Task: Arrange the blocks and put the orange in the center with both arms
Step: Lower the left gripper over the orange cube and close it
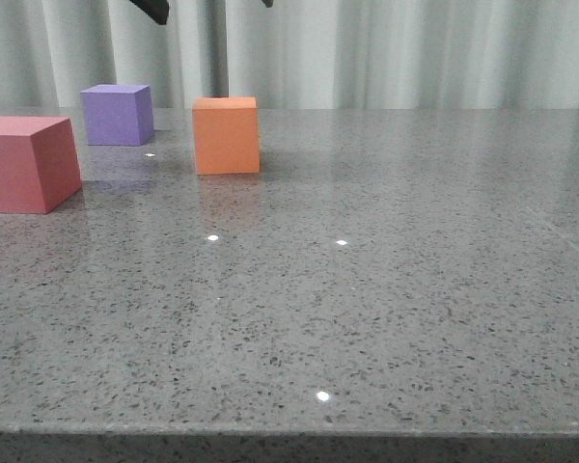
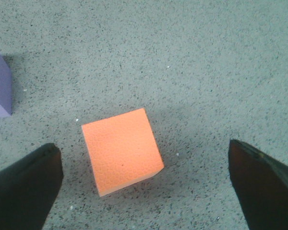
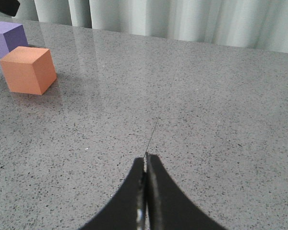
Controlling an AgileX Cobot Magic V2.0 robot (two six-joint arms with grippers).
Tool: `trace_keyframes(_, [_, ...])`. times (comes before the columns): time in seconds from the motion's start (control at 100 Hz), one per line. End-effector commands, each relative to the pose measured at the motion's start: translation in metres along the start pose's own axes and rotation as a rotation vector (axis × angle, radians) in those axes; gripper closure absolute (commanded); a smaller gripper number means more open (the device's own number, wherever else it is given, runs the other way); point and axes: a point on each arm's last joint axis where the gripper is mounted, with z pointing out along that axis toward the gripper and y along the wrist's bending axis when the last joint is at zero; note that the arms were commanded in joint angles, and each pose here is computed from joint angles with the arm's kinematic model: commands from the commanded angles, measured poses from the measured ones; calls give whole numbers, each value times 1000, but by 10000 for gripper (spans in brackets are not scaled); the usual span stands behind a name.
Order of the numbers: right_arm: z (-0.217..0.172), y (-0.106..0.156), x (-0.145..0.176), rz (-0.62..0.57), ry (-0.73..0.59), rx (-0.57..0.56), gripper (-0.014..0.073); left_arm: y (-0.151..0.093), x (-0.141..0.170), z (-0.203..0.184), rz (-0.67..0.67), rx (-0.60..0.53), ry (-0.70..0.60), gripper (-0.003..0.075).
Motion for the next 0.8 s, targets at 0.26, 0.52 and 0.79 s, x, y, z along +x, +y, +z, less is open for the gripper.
trace_keyframes(0.26, [-2,2,-15,-22,-97,-20,706,-7,-12,-2,-60,36,-91,60])
trace_keyframes(0.52, [-2,2,-15,-22,-97,-20,706,-6,-3,24,-65,6,-41,60])
trace_keyframes(0.79, [-2,2,-15,-22,-97,-20,706,-5,6,46,-42,-30,4,60])
